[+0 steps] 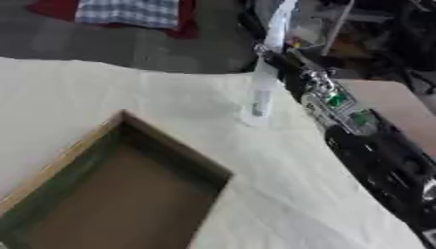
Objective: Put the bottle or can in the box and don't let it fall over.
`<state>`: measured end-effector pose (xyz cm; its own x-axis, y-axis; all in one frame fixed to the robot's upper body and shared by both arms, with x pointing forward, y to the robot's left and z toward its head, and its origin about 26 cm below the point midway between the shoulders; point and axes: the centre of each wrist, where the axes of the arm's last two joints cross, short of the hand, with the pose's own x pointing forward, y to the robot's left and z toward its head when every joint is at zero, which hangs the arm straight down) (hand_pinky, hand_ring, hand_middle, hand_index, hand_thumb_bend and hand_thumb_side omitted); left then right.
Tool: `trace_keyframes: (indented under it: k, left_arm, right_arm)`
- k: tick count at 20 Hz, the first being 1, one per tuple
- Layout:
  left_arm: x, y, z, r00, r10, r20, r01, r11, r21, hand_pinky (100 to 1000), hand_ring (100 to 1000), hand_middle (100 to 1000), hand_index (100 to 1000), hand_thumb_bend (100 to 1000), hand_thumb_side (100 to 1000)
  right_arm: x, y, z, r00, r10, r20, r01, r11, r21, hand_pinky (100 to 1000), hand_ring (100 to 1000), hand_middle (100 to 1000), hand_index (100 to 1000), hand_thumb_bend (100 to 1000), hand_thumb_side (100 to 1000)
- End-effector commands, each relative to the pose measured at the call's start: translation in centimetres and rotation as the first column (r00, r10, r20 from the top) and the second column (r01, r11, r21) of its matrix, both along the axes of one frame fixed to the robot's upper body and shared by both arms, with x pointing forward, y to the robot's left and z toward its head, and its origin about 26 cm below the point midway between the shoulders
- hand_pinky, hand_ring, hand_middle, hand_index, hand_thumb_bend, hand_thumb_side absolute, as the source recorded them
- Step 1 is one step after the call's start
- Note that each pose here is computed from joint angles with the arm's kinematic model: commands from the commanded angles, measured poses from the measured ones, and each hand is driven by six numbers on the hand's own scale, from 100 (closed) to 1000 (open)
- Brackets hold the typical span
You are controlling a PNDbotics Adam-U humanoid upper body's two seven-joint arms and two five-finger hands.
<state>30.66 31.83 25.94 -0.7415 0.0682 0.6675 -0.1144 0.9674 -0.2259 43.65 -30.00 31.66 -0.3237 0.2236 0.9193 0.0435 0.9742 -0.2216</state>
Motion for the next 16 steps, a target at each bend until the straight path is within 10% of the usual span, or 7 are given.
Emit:
trace_keyframes:
  k: [1,16]
  left_arm:
    - [-0.37,-0.26,1.01,0.999,-0.014,0.038,0.014,1.000,0.018,1000,1000,1000,734,452,571]
    - [-0.29,-0.44,1.14,0.999,-0.026,0.044,0.025,0.999,0.021,1000,1000,1000,733,449,572]
  right_arm:
    - [-0.37,-0.90,1.51,0.999,-0.029,0.031,0.028,0.999,0.017,988,1000,1000,849,100,470]
    - [-0.08,-0.74,0.65,1.000,-0.017,0.015,0.016,0.997,0.077,996,1000,1000,825,100,470]
